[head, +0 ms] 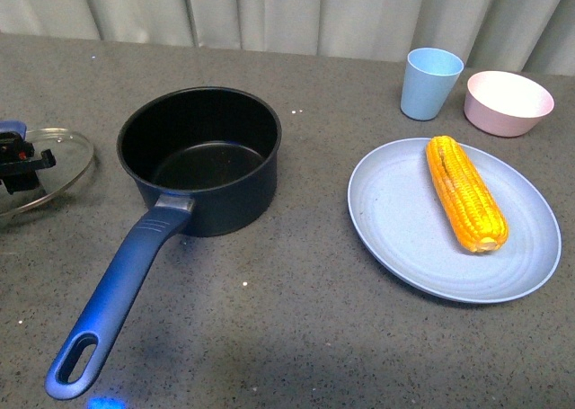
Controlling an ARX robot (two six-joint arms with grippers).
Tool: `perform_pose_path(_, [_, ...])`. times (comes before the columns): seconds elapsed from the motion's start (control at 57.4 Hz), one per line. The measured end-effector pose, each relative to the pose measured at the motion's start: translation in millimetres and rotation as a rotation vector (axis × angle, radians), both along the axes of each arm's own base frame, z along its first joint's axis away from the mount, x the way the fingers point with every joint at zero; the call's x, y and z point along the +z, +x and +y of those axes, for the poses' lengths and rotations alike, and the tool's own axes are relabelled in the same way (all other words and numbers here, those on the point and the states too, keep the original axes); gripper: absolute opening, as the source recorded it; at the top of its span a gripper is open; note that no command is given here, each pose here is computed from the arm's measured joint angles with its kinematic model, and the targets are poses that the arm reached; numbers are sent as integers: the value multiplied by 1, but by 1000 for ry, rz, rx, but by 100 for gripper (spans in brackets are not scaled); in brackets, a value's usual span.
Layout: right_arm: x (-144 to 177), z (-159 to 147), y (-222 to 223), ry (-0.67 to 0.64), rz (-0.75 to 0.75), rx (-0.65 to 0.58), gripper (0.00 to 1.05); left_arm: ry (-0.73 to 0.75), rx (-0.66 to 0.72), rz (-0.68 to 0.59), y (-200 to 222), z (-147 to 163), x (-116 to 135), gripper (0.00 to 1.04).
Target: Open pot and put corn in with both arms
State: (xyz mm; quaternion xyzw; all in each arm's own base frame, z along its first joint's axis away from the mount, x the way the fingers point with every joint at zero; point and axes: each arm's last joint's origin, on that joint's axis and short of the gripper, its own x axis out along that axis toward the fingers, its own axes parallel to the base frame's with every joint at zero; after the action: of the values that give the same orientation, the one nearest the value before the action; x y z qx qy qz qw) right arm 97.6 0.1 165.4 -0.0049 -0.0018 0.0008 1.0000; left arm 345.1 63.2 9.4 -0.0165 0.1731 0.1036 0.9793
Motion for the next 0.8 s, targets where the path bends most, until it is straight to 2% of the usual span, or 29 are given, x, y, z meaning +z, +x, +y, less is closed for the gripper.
perform_pose_path(0.575, [0, 0, 0, 0, 0, 0, 95, -2, -28, 10, 2, -9, -4, 46])
perform_pose_path(0.61, [0, 0, 0, 0, 0, 0, 95, -5, -29, 13, 2, -9, -5, 49])
perform_pose_path(0.802, [0, 0, 0, 0, 0, 0, 95, -12, -40, 42, 1, -9, -7, 78])
